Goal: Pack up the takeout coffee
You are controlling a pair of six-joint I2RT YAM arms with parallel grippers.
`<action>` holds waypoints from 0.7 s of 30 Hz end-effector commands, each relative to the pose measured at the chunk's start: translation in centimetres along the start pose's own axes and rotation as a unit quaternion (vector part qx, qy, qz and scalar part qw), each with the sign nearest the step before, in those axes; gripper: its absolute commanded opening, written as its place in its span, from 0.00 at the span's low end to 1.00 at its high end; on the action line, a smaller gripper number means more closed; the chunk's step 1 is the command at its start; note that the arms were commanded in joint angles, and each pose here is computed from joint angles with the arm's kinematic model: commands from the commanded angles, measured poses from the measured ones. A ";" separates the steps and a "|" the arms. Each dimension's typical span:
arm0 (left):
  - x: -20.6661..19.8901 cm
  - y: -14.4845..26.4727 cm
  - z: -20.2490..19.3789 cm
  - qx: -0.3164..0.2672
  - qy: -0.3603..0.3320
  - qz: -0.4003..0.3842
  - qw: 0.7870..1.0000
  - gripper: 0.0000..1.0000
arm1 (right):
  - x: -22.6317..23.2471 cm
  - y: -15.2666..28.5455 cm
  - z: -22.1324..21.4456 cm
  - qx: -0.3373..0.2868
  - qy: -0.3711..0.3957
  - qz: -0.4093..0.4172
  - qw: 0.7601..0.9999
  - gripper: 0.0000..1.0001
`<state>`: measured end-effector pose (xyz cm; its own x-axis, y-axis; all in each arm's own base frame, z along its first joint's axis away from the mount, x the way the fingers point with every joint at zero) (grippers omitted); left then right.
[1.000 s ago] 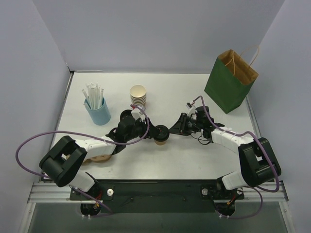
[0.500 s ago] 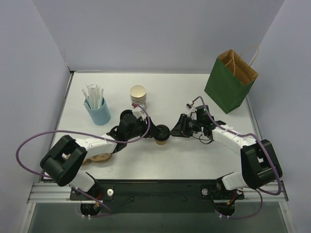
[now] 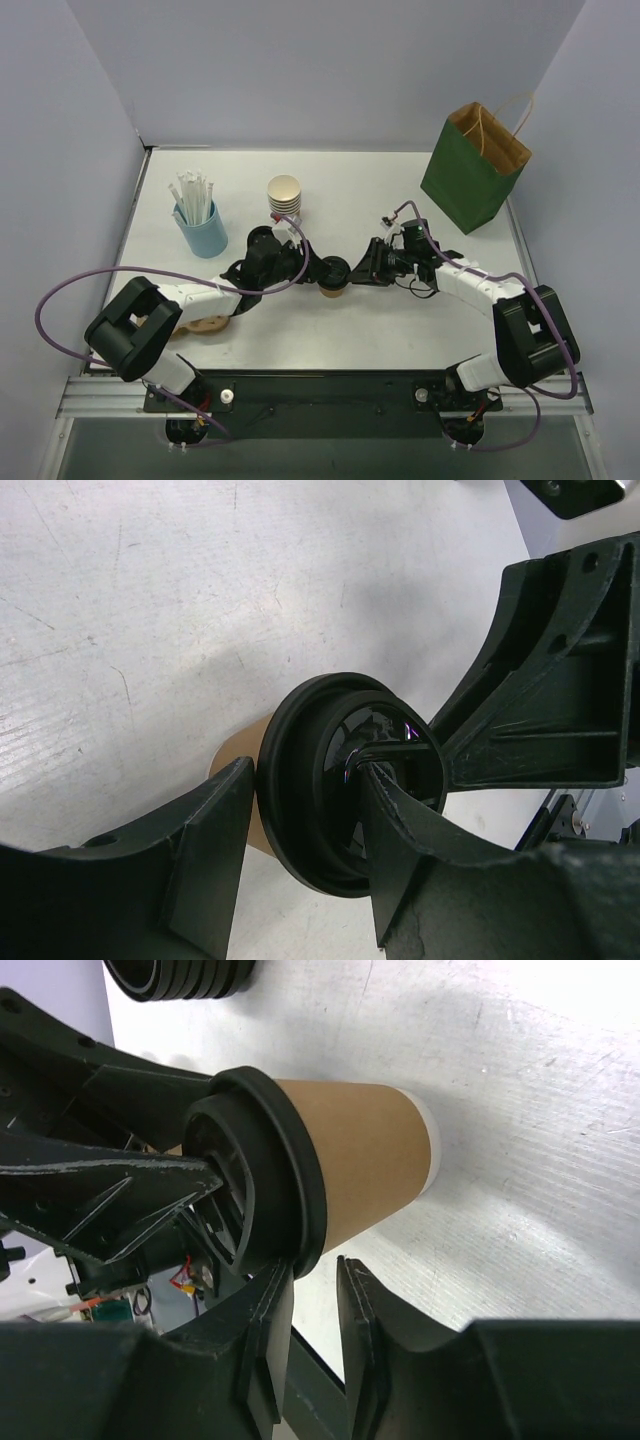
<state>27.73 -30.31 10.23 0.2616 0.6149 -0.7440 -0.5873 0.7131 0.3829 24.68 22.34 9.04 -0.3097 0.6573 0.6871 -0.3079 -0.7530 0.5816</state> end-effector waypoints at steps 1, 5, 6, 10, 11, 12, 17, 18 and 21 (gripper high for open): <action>8.7 2.2 -6.9 0.102 -0.001 0.150 0.983 0.55 | -4.2 -0.7 -2.4 0.019 -0.015 -0.081 0.996 0.22; 9.3 2.5 -7.5 0.106 0.003 0.156 0.982 0.55 | -6.9 0.0 -4.5 0.033 -0.026 -0.149 0.988 0.21; 9.3 2.5 -7.7 0.107 0.004 0.156 0.982 0.55 | -7.1 0.2 -4.4 0.029 -0.022 -0.162 0.986 0.21; 8.5 2.2 -7.5 0.107 0.008 0.143 0.984 0.54 | -5.9 1.8 -2.3 -0.008 -0.002 -0.174 0.985 0.21; 7.9 2.1 -7.5 0.109 0.013 0.134 0.985 0.54 | -5.4 2.1 -2.1 -0.008 0.004 -0.171 0.985 0.21; 7.1 2.0 -7.1 0.106 0.015 0.120 0.987 0.54 | -4.3 2.4 -0.8 -0.019 0.018 -0.160 0.987 0.22; 1.3 0.9 -3.5 0.087 0.021 0.053 0.995 0.61 | 0.3 4.5 3.2 -0.027 0.094 -0.147 0.984 0.35; 0.7 1.1 -3.0 0.088 0.021 0.053 0.994 0.64 | 0.9 4.8 3.8 -0.032 0.111 -0.144 0.983 0.41; -1.9 0.8 -0.5 0.075 0.012 0.038 0.996 0.69 | 2.5 5.6 4.8 -0.046 0.141 -0.139 0.979 0.52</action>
<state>27.18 -31.06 10.72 0.2112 0.6213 -0.7546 -0.5426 0.7166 0.4382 26.67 20.01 12.94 -0.3561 0.8267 0.4357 -0.4516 -0.5604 0.6942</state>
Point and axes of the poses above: each gripper's point midway between its finger pads, its own y axis back along the fingers, its own x axis along the line the jaws close on, z = x × y, the point moved 1 cm from there along y, back along the fingers, and after that the axes turned 11 degrees about y, right-handed, at the moved point
